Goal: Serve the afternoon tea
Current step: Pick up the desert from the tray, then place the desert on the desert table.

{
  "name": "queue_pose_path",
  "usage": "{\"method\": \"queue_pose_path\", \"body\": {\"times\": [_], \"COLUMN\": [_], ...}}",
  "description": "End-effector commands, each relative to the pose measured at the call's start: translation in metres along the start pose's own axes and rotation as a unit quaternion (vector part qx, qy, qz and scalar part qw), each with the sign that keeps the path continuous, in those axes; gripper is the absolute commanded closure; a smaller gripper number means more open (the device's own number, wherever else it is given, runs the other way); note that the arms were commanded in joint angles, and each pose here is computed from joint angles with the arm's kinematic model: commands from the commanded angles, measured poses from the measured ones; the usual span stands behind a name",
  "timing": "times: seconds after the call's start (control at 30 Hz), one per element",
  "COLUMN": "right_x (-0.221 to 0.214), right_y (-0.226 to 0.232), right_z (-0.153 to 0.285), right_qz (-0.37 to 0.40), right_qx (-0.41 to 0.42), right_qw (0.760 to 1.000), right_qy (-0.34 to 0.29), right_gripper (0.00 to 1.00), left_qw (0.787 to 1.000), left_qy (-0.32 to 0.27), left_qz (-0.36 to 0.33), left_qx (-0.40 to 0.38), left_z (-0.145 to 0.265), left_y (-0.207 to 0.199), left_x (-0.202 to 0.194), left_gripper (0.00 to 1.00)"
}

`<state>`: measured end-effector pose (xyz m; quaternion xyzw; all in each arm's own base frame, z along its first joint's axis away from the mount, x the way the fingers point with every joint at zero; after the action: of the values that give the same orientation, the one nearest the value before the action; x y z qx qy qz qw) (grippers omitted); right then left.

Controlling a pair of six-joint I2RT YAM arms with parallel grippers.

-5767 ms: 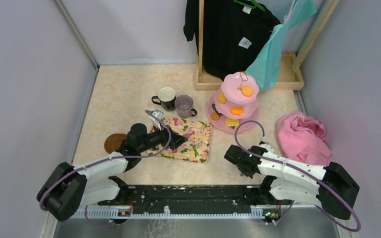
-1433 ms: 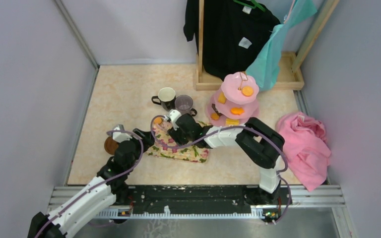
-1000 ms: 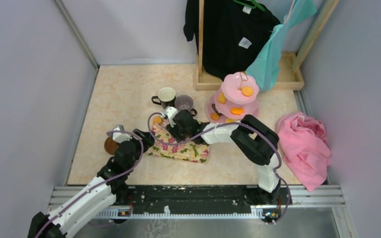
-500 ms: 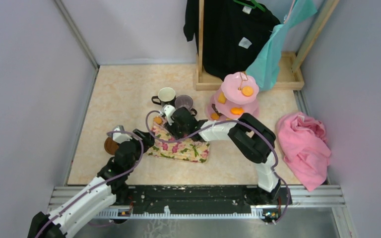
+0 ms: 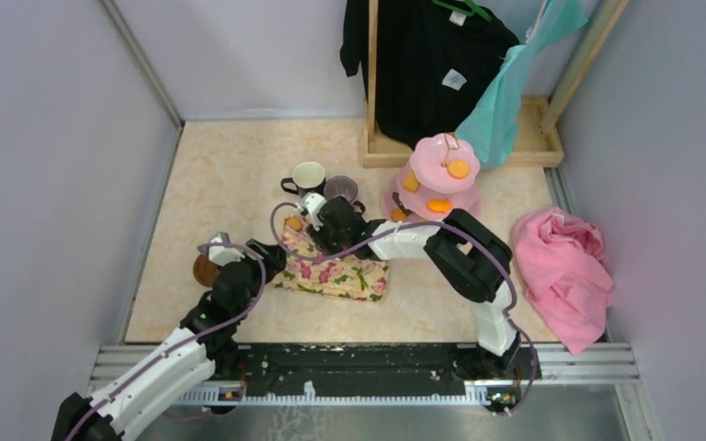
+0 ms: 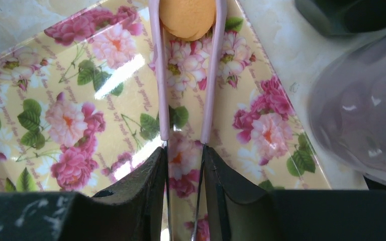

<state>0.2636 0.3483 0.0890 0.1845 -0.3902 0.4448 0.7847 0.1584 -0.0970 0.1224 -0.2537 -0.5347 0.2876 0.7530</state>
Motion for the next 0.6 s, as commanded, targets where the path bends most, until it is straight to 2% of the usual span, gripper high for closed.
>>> {"method": "queue_pose_path", "body": {"times": [0.0, 0.5, 0.57], "right_x": [0.022, 0.042, 0.05], "right_y": [-0.002, 0.016, 0.021], "right_z": [0.024, 0.095, 0.119], "right_qz": [-0.02, -0.064, -0.067], "right_qx": [-0.01, -0.055, -0.064], "right_qw": [1.0, 0.996, 0.995], "right_qy": [-0.01, -0.007, -0.023], "right_gripper": [0.8, 0.89, 0.89], "left_qw": [1.0, 1.0, 1.0], "left_qy": [-0.008, -0.021, -0.022], "left_qz": [0.008, -0.001, -0.003], "left_qx": [-0.008, -0.018, -0.021], "left_z": [0.0, 0.003, 0.003], "left_y": [0.0, -0.004, -0.005], "left_x": [0.0, 0.007, 0.008], "left_gripper": [0.13, 0.12, 0.12]}}
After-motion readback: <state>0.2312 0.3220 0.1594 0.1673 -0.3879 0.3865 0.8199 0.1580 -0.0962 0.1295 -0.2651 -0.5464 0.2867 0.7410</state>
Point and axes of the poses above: each gripper's point midway between its finger pads, its own z axis back along the fingers, its own y axis along the line the jaws close on, x = y × z, the point moved 9 cm from there along z, back along the fingers, and after that the axes turned 4 degrees about z, right-handed, at the moved point
